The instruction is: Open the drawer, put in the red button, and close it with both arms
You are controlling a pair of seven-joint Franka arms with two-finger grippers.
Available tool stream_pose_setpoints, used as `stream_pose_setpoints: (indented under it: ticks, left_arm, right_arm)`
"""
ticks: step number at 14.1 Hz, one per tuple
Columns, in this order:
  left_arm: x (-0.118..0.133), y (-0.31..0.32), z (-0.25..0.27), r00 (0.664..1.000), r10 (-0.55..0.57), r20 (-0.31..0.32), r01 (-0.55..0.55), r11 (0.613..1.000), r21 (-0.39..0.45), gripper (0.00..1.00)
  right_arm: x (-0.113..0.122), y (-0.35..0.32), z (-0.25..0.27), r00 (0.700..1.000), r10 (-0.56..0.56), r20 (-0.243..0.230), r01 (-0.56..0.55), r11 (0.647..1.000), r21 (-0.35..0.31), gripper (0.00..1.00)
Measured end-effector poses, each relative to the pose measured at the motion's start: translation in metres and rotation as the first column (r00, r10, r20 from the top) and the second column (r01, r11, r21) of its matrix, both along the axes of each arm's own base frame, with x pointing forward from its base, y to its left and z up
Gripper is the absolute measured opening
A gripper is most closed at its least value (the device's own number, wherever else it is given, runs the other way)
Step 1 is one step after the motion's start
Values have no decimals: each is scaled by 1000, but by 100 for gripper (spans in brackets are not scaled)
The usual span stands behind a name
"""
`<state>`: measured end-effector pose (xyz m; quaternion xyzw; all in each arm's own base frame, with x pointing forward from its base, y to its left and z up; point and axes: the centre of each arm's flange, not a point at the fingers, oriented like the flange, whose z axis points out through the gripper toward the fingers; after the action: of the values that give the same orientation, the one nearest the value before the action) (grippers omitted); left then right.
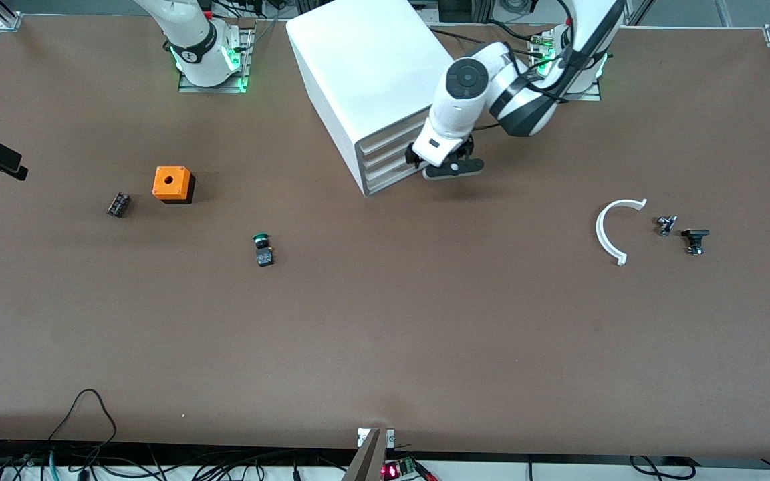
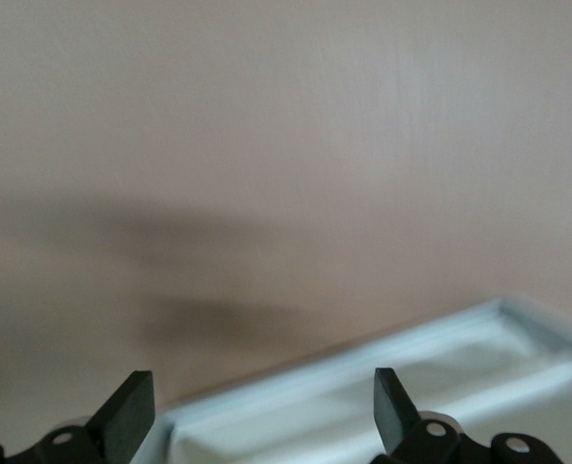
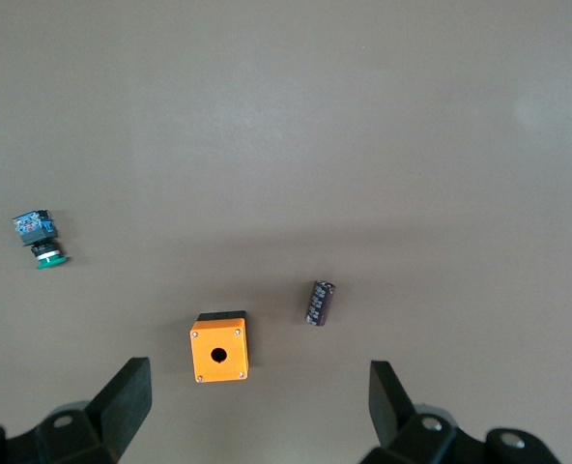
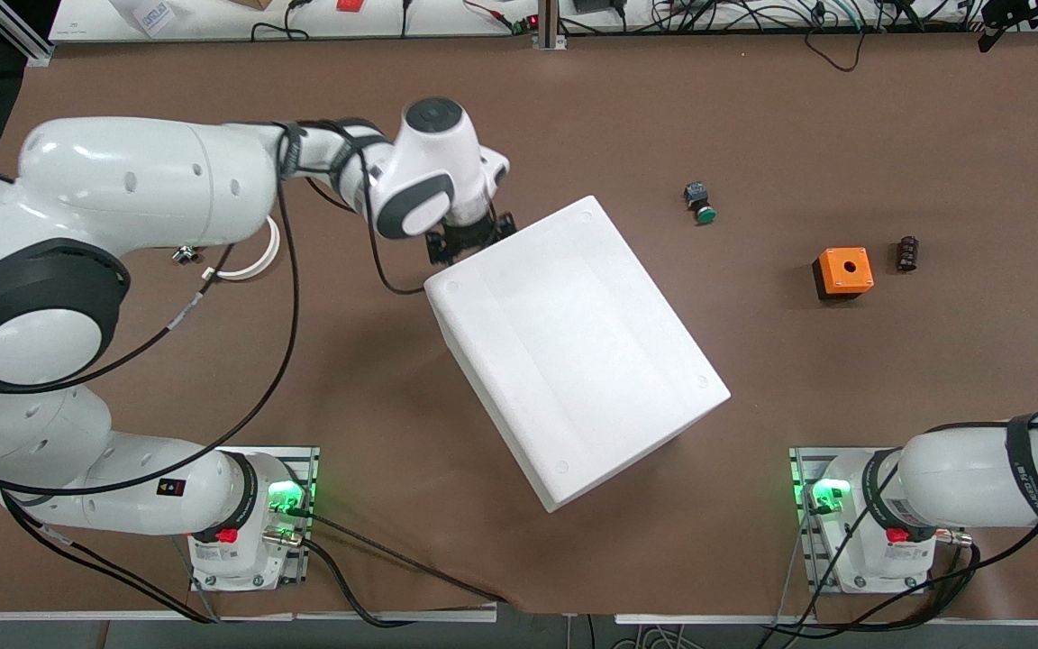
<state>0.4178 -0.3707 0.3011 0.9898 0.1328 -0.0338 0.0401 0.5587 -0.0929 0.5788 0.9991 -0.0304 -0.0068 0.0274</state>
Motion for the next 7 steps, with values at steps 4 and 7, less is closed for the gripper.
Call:
stream_pose_setpoints:
  ticks: [4,7]
  left_arm:
    - [76,92,80,986,23,166,-27,999,19,100]
    - [82,133,146,966,-98,241,75,992,100,100]
  right_arm:
    - [2,0,3,1000,1,22,-1,1000,0,100]
    - [2,0,3,1000,0,27,0,1000,0,100]
